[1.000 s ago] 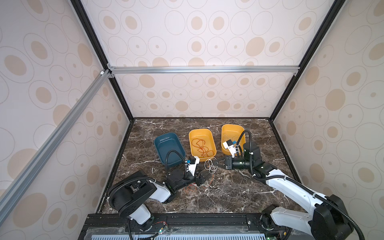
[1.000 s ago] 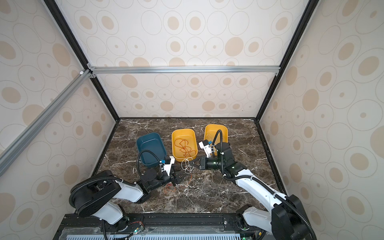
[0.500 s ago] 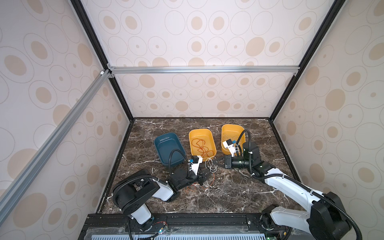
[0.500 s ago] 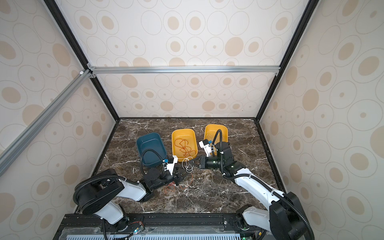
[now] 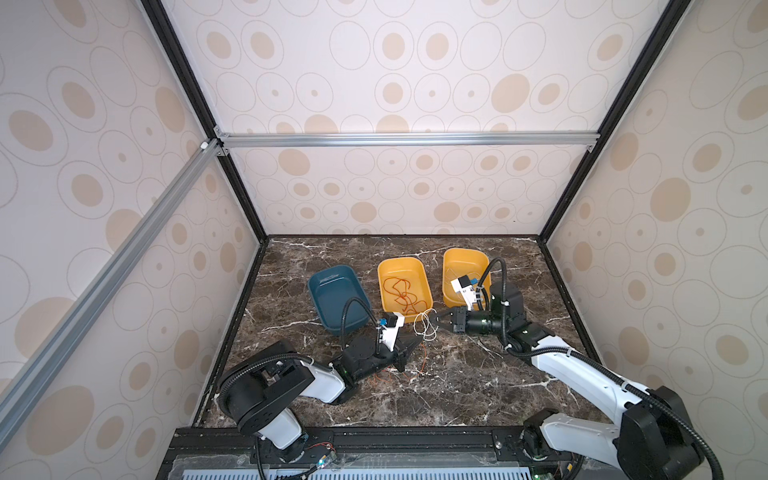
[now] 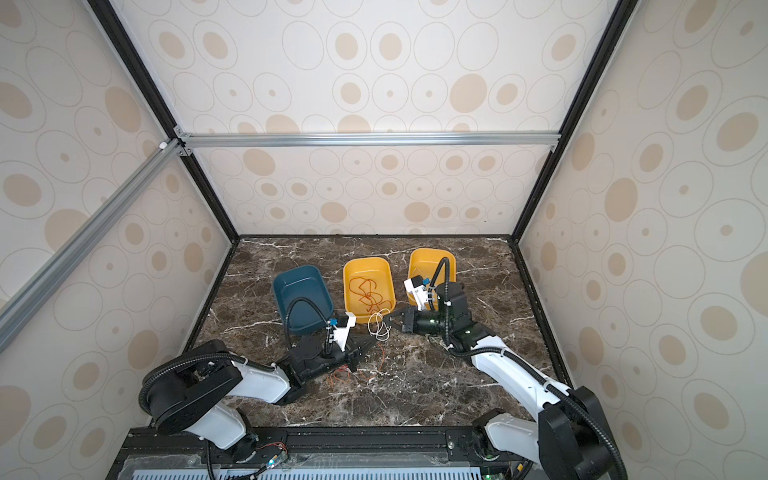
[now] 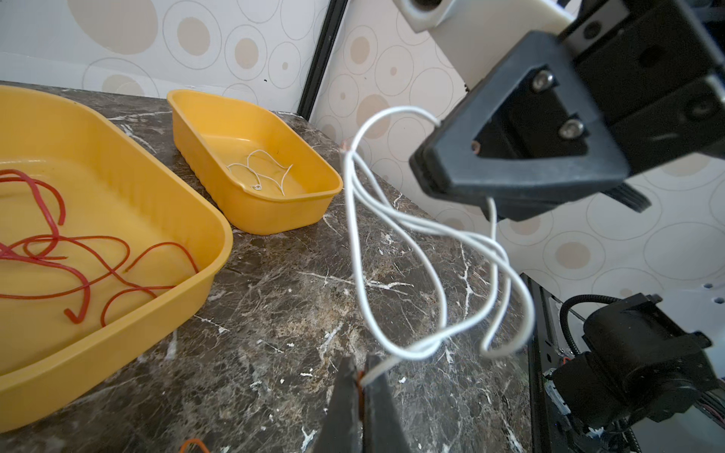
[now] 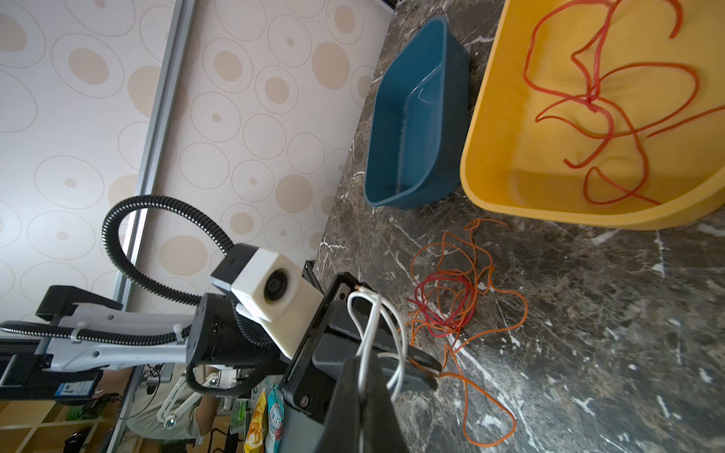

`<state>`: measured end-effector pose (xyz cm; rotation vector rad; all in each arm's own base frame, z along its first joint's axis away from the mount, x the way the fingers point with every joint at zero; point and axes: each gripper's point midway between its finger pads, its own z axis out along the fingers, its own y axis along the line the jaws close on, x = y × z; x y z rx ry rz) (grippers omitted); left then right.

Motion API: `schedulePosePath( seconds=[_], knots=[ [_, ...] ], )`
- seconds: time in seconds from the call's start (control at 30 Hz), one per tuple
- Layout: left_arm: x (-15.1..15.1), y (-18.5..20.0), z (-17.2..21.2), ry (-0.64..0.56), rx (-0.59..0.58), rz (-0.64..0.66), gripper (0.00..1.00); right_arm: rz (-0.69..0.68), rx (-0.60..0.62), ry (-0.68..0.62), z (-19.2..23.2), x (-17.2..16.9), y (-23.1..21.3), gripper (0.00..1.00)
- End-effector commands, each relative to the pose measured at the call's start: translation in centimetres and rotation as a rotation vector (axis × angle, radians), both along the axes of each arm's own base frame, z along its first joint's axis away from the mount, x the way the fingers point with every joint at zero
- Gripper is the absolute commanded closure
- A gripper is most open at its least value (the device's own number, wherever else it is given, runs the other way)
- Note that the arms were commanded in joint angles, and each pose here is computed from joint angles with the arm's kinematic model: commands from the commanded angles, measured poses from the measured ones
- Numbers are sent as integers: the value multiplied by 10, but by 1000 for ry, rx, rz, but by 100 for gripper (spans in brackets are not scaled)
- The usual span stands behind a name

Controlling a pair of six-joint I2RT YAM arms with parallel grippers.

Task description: Untangle the cables

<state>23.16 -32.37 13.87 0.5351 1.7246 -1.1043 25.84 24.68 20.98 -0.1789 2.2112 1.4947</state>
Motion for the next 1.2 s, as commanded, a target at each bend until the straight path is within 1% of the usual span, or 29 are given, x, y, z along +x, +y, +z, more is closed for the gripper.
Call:
schedulePosePath(
  seconds=[0.0,0.1,0.17,0.3,0.43,0.53,0.63,0.73,0.87,0.9,1.03,1.07,1.1,1.17],
  knots=[
    [-3,3,1,-15,12,4,100,-71,16,-21,5,7,-13,100],
    [-5,6,-1,-11,19,11,100,-119,5,-19,2,11,-23,100],
    [-5,8,-3,-7,32,16,100,-152,-28,-20,-4,14,-30,100],
    [-5,9,-17,22,105,13,100,-221,-133,-44,-13,16,-47,100],
    [-2,17,-32,46,182,51,100,-312,-239,-85,-17,18,-68,100],
    [-2,24,-35,52,191,72,100,-382,-313,-101,-22,19,-84,100],
    [-3,30,-34,54,188,93,100,-447,-363,-109,-27,20,-99,100],
    [-5,33,-35,56,196,96,100,-433,-345,-115,-27,18,-96,100],
    [-10,29,-37,64,206,56,100,-309,-242,-121,-18,12,-71,99],
    [-11,29,-40,73,218,53,96,-292,-231,-112,-18,11,-68,99],
    [-10,32,-48,93,247,64,93,-285,-212,-107,-19,10,-66,99],
    [-10,32,-48,95,250,66,91,-281,-203,-110,-17,10,-65,99],
    [-9,33,-49,99,257,69,84,-270,-191,-113,-15,9,-63,99],
    [-7,33,-48,101,272,75,66,-243,-168,-114,-11,7,-58,99]
  ],
)
